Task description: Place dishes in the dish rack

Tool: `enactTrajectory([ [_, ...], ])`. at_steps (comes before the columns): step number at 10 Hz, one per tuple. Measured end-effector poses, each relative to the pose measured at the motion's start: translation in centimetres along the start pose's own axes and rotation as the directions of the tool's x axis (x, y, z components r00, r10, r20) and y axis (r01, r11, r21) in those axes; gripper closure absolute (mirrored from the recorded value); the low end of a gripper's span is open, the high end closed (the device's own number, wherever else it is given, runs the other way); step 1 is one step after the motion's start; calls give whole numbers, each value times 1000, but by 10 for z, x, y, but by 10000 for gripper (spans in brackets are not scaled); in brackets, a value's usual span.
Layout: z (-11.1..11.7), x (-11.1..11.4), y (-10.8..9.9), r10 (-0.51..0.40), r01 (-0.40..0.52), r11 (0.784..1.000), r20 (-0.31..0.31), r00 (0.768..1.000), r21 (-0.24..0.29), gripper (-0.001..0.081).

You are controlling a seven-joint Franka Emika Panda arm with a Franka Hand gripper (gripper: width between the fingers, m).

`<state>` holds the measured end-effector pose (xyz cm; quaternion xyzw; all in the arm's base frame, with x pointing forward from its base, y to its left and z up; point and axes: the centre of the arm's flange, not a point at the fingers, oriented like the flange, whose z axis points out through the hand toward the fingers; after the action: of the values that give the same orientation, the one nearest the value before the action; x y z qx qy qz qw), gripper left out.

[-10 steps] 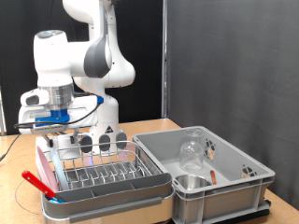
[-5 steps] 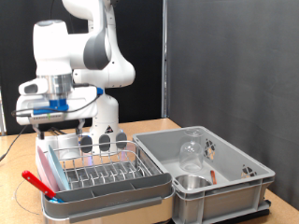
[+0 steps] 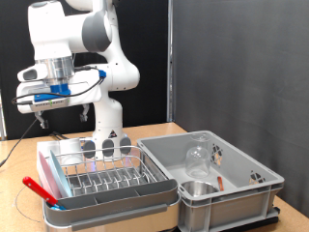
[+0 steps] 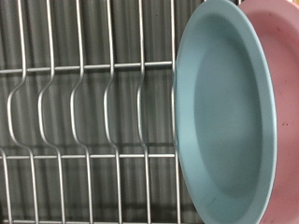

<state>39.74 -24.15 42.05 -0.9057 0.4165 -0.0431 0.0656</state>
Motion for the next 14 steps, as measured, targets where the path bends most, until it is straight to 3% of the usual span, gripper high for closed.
enactTrajectory([
  [3,3,-7,-12,-21,19,998,48,999,55,-2],
  [6,4,-29,-59,-95,86,992,100,990,88,-2],
  [9,1,-53,-105,-164,152,983,106,981,107,-2],
  [11,1,-58,-113,-173,162,981,106,979,105,-2],
  [12,1,-58,-114,-212,200,973,105,972,119,-2],
  [14,-1,-72,-142,-343,329,931,66,937,161,-2],
])
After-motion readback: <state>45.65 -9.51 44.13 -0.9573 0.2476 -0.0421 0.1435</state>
